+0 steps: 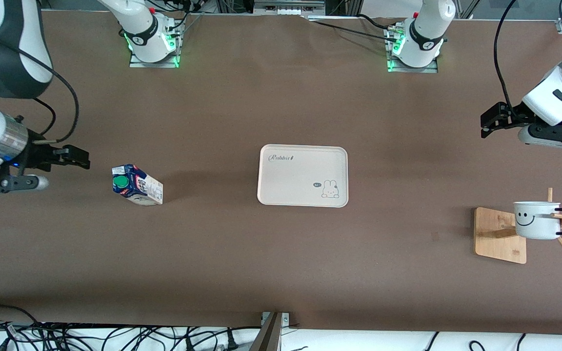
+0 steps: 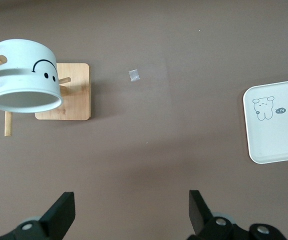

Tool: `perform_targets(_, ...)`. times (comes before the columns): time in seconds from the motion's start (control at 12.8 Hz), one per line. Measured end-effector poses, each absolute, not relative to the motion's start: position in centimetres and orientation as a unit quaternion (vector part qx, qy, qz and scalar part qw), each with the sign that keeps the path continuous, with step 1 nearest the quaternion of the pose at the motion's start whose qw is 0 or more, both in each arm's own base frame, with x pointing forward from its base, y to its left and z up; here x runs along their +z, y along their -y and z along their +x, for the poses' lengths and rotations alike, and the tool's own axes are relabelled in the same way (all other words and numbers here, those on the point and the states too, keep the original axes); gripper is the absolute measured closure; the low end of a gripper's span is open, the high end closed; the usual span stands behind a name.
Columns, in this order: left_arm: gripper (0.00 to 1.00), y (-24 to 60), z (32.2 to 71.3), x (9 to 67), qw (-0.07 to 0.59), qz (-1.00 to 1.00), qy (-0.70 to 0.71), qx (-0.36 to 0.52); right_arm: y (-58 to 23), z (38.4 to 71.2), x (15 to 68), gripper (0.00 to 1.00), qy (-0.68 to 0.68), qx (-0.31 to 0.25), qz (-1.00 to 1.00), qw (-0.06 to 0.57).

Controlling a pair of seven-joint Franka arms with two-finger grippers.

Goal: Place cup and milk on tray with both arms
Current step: 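Reach the right gripper down to the blue milk carton and grasp it, then lift the milk carton with the right gripper and carry it toward the tray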

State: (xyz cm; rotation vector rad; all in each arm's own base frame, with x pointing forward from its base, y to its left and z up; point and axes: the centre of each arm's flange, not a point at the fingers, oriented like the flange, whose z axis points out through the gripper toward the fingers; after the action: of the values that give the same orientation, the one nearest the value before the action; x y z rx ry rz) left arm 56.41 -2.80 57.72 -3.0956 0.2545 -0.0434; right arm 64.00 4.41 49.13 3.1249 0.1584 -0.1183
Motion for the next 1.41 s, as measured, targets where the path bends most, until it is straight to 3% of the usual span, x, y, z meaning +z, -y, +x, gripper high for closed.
perform_targets(0.55, 0.0, 2.7, 56.6, 57.7, 0.017, -0.997, -0.081, -0.01, -8.9, 64.6, 39.1, 0.0, -0.061, -0.038, 0.997, 0.01)
perform_targets(1.25, 0.0, 4.1, 56.4, 58.1, 0.017, -0.996, -0.093, -0.001, -7.8, 63.0, 34.1, 0.0, -0.054, -0.055, 0.997, 0.014)
perform_targets(1.41, 0.0, 4.2, 56.4, 58.2, 0.017, -0.995, -0.094, -0.002, -7.6, 62.7, 33.5, 0.07, -0.052, -0.059, 0.997, 0.015)
